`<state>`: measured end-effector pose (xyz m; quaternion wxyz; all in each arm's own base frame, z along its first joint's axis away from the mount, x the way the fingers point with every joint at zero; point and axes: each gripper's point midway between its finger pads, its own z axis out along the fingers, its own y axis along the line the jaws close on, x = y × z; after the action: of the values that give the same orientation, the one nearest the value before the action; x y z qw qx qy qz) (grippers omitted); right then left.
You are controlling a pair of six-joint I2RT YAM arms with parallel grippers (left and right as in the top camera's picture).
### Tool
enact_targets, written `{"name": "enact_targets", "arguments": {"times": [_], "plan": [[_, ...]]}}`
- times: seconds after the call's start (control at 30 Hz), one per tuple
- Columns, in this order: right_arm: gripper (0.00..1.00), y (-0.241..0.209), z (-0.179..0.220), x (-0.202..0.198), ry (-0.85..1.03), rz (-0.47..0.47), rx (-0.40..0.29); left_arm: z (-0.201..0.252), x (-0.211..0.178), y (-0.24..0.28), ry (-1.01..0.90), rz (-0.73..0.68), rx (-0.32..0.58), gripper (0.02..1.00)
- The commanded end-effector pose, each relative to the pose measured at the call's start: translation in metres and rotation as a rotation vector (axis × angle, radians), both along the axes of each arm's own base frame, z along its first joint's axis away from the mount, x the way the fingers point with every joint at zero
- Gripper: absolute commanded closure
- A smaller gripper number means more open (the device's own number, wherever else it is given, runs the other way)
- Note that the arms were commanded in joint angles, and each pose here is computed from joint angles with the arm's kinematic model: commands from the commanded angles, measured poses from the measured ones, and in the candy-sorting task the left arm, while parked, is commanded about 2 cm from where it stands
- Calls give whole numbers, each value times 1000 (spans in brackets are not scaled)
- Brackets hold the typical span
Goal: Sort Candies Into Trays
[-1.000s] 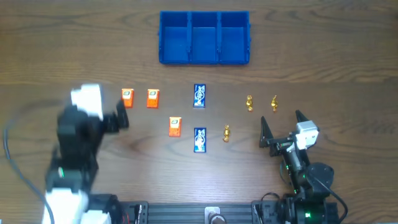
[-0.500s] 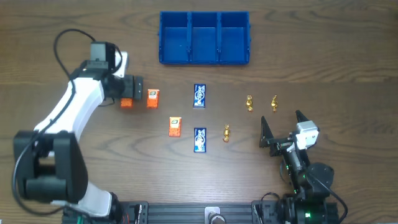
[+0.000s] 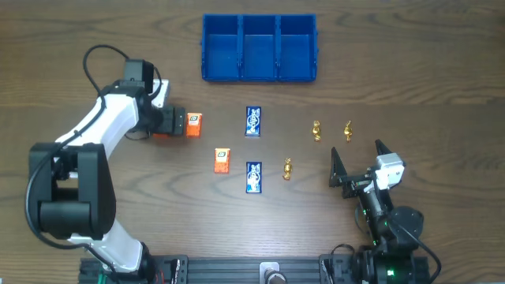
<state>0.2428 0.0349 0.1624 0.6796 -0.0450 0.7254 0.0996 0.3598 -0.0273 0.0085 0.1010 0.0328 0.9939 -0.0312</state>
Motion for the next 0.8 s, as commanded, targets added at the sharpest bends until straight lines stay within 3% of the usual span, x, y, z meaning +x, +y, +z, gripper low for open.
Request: {"name": "enact_targets", "arguments": {"times": [0.03, 0.27, 0.5, 0.8], "plan": [[1, -4, 0, 0, -4, -18, -9, -3, 4, 4, 5, -7, 24, 60], [1, -4, 0, 0, -4, -18, -9, -7, 3, 9, 16, 9, 48, 213], [1, -4, 0, 0, -4, -18, -9, -11, 3, 12, 25, 12, 64, 303], [1, -4, 0, 0, -4, -18, -9, -12, 3, 11, 26, 30, 60, 632]]}}
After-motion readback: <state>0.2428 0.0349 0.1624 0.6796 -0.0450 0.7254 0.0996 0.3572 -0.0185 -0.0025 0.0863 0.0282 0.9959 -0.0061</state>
